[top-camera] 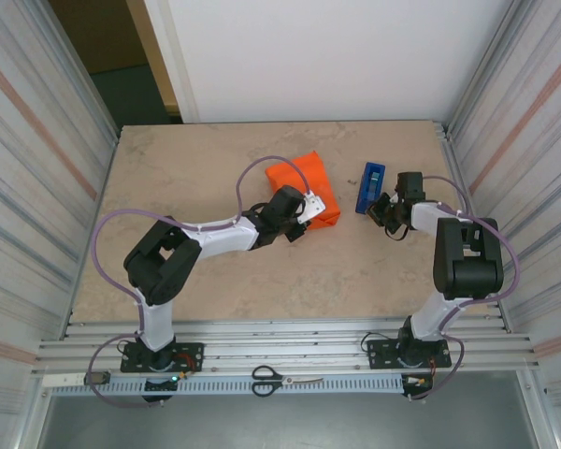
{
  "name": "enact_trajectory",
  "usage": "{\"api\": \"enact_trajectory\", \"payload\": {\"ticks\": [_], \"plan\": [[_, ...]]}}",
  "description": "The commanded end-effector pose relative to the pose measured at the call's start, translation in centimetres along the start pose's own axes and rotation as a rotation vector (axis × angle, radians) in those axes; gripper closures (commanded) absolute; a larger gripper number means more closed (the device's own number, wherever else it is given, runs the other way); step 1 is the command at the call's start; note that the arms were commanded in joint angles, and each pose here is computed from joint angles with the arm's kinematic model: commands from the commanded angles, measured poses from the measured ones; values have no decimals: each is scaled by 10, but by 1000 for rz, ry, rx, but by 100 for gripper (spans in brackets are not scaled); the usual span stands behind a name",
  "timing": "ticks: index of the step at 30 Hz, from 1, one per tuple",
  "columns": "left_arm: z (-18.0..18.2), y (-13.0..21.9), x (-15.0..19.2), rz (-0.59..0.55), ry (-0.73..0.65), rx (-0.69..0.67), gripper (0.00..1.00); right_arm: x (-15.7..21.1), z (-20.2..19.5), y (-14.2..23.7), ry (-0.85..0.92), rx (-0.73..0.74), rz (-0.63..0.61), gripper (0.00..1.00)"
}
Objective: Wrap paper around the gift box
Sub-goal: Tear off the tape with the cutter, then stick the wrapping paper to the gift box.
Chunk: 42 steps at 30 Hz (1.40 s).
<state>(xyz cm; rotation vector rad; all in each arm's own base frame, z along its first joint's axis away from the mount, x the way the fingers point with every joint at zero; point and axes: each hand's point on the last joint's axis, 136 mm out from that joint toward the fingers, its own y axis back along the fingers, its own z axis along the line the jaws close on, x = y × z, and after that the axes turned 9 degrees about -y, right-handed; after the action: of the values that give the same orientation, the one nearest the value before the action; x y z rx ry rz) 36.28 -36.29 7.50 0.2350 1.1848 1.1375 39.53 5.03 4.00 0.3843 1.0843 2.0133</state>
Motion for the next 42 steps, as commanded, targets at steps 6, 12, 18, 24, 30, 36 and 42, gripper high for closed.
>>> {"api": "enact_trajectory", "payload": {"ticks": [6, 12, 18, 24, 30, 36, 42], "plan": [[-102, -22, 118, 346, -14, 317, 77, 22, -55, 1, -11, 234, 69, 100], [-101, -23, 116, 342, -8, 315, 77, 22, -25, 25, 32, 112, 55, 100], [-102, -22, 118, 349, -6, 315, 77, 54, 22, 67, 151, -161, 159, 100], [-103, -22, 118, 346, -5, 316, 77, 87, 54, 82, 244, -337, 284, 100], [-104, -22, 121, 350, -5, 319, 77, 113, 86, 75, 297, -438, 382, 100], [-103, -22, 120, 349, -4, 313, 77, 130, 104, 49, 307, -456, 446, 100], [-101, -22, 121, 358, -12, 302, 77, 133, 110, 32, 286, -465, 461, 100]]}}
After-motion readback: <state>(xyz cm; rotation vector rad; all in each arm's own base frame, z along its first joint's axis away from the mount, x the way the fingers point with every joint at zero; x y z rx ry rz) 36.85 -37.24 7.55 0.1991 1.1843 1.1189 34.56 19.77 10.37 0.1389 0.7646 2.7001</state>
